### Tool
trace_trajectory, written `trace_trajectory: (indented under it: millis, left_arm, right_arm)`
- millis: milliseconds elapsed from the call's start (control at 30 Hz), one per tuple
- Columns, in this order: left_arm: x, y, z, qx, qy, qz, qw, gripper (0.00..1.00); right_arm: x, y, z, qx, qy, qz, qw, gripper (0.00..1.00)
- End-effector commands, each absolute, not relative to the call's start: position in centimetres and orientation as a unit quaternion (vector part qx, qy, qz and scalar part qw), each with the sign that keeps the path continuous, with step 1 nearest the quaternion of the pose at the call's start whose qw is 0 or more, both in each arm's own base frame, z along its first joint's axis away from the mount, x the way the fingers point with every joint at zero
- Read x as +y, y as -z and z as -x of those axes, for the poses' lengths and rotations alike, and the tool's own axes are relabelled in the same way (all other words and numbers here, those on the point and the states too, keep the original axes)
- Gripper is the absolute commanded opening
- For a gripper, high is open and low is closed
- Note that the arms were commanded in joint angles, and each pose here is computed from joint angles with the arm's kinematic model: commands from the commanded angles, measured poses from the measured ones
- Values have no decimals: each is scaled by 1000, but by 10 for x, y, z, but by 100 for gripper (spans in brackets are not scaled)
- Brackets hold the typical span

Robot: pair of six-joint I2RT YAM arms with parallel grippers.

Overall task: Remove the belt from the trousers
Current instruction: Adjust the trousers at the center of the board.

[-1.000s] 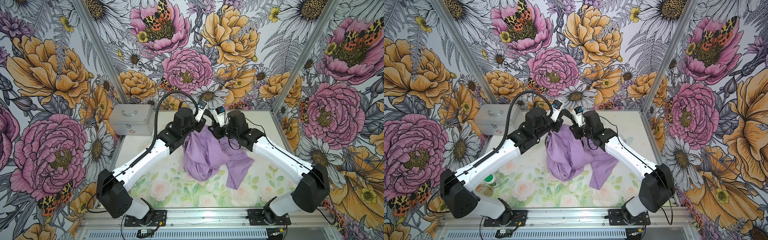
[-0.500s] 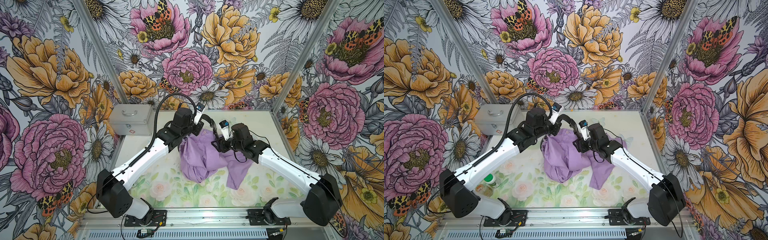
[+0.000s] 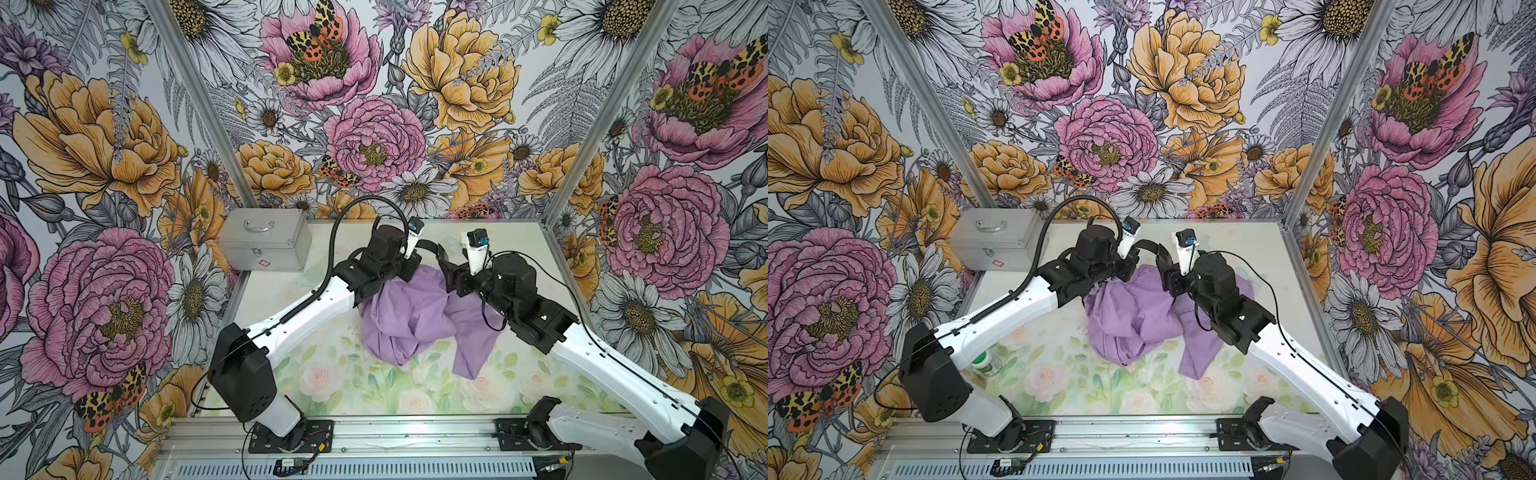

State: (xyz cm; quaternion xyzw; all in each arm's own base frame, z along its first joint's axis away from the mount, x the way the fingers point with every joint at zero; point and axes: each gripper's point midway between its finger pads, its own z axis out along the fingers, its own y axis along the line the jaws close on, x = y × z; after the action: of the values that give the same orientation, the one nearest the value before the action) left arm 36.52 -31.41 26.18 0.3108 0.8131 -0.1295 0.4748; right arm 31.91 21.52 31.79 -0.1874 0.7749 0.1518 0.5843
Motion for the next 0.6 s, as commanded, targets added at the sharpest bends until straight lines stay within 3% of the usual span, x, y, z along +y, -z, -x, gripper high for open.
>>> trace_trajectory:
  millis: [0, 167, 300, 367, 467, 500, 567]
  left_arm:
    - [-338, -283, -352, 798, 162, -316, 487, 0]
    - [-342, -290, -347, 792, 175, -320, 490, 0]
    - [-338, -305, -343, 784, 188, -318, 499, 0]
    - [-338, -315, -338, 774, 199, -326, 504, 0]
    - [-344, -323, -327, 758, 214, -351, 506, 0]
    - [-345, -323, -324, 754, 208, -360, 509, 0]
    - [-345, -324, -324, 752, 182, -363, 520, 2]
  right_arm:
    - [218, -324, -332, 762, -109, 209, 603, 81]
    - [217, -313, -342, 765, -68, 228, 598, 79]
    - [219, -310, -348, 763, -44, 247, 596, 70]
    - [217, -310, -353, 765, -30, 241, 596, 54]
    - [222, -322, -364, 763, -51, 203, 611, 6]
    - [228, -329, -366, 756, -76, 193, 621, 0]
    - [241, -341, -367, 738, -124, 179, 638, 0]
